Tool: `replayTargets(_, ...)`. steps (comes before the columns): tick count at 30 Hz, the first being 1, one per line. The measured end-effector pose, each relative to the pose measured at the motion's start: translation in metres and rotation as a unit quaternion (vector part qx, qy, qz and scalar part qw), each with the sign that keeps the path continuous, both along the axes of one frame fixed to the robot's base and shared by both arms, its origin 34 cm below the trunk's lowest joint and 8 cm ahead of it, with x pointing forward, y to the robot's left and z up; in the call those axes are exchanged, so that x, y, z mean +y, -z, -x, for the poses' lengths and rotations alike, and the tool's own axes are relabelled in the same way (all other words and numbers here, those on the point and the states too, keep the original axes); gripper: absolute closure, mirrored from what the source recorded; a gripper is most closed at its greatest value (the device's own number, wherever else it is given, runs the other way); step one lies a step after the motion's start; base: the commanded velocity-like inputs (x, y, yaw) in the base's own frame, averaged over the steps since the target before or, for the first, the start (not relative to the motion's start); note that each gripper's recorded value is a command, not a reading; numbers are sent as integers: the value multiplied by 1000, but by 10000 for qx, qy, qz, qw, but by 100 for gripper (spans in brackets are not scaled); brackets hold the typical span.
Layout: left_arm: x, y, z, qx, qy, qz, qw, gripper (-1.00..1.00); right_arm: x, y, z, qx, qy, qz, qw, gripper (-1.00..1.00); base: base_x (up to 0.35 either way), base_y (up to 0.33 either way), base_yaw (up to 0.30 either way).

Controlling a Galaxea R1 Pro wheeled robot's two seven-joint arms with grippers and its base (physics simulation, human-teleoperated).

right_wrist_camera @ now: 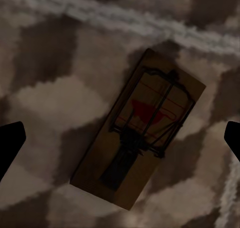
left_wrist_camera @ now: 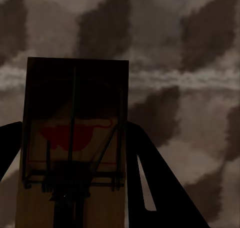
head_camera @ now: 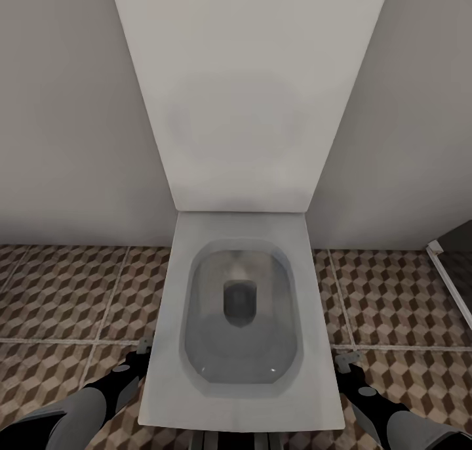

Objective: Take the four mousetraps from the cabinet in the bathroom and place them on the bathroom floor. Make sure all four end up on the same floor surface, and ensure that at least two of them are either under or directly next to the same bathroom sink.

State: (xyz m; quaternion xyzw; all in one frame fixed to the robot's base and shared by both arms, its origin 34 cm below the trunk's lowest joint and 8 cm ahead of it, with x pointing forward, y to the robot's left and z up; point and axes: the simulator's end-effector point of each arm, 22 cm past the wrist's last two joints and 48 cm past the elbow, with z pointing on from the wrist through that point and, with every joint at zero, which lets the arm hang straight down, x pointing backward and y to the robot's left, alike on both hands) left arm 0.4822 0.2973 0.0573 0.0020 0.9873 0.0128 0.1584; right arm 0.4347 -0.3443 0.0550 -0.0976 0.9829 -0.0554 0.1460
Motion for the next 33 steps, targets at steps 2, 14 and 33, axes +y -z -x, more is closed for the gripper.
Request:
replayTargets(2,0,0,0,4,-2,0,10000,100,0,0,0,0,0,1,10000,-100,0,0,0)
replayTargets(14,0,2,7,104,-21,7,9999,100,0,0,0,0,0,2,10000,-100,0,0,0)
replayTargets(33,2,4,16,172,-30,-10,9998,100,0,0,0,0,0,2,10000,-100,0,0,0)
